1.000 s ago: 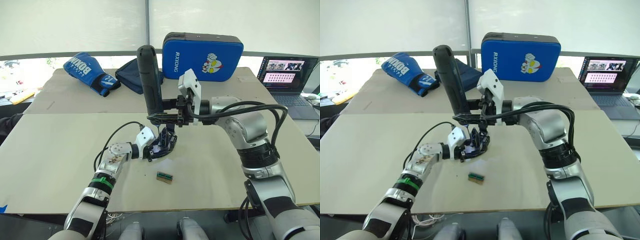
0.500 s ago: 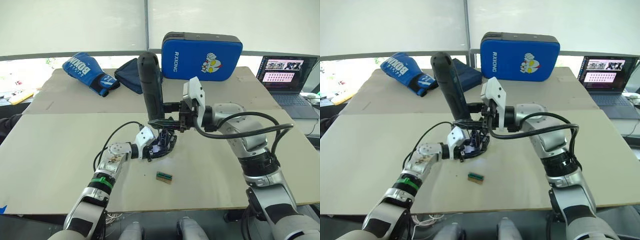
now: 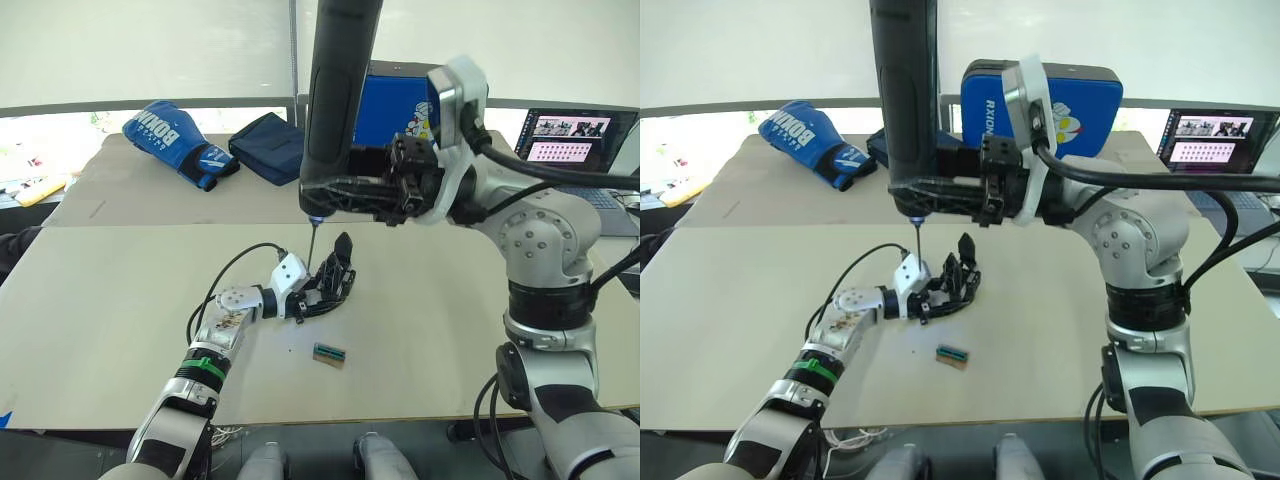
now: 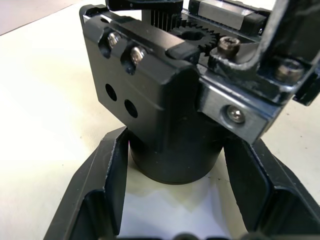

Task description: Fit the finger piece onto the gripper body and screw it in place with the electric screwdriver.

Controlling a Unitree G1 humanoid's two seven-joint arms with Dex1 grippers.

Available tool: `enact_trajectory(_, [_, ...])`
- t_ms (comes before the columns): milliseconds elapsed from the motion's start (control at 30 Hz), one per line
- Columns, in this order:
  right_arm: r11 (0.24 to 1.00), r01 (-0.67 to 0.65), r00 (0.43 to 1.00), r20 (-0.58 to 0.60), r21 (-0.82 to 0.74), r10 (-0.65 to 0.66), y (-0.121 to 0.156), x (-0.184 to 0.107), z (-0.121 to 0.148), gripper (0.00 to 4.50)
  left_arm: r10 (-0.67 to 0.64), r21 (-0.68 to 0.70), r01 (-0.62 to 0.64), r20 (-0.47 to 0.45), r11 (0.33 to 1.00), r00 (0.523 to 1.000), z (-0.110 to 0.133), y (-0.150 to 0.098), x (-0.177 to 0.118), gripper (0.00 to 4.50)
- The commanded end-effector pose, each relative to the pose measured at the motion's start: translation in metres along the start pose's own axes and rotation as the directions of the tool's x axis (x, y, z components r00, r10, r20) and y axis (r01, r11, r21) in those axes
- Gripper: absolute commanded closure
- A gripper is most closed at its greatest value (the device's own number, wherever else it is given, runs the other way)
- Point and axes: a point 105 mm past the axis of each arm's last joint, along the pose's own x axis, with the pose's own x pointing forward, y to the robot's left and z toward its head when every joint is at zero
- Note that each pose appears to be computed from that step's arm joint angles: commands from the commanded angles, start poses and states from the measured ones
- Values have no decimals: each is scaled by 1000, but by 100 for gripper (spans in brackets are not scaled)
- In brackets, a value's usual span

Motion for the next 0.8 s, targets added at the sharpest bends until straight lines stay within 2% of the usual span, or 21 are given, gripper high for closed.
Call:
enact_trajectory(33, [987,106,991,-99,122,-94,4,-30,-5,257,-15,18,15,11,1000,1000,17,1,-48,1])
enact_trajectory(133, [933,279,947,-230,229,-226,-4,-58,-25,257,-90,24,90,-3,996,996,34,-16,-80,0])
enact_trajectory(200, [874,360,915,-304,326,-263,-4,-78,-36,257,-150,24,150,-2,988,989,49,-30,-97,0])
enact_trajectory(300, [708,557,806,-489,434,-334,-4,-119,-66,257,-225,28,225,20,974,974,86,-50,-115,0])
enact_trajectory(400, [496,757,633,-670,427,-389,-8,-164,-102,257,-280,72,278,25,958,960,117,-63,-125,0])
enact_trajectory(467, [404,823,550,-741,400,-385,-6,-183,-117,257,-302,99,300,6,949,953,125,-68,-128,0])
enact_trajectory(567, [288,884,457,-810,368,-369,-3,-203,-138,257,-325,145,327,-37,934,945,131,-72,-132,0])
enact_trajectory(633, [216,914,401,-839,342,-367,-4,-214,-148,257,-293,185,293,-30,938,956,136,-67,-130,0])
enact_trajectory(800, [169,935,351,-871,310,-344,-2,-220,-161,257,-255,201,249,4,947,967,143,-59,-123,0])
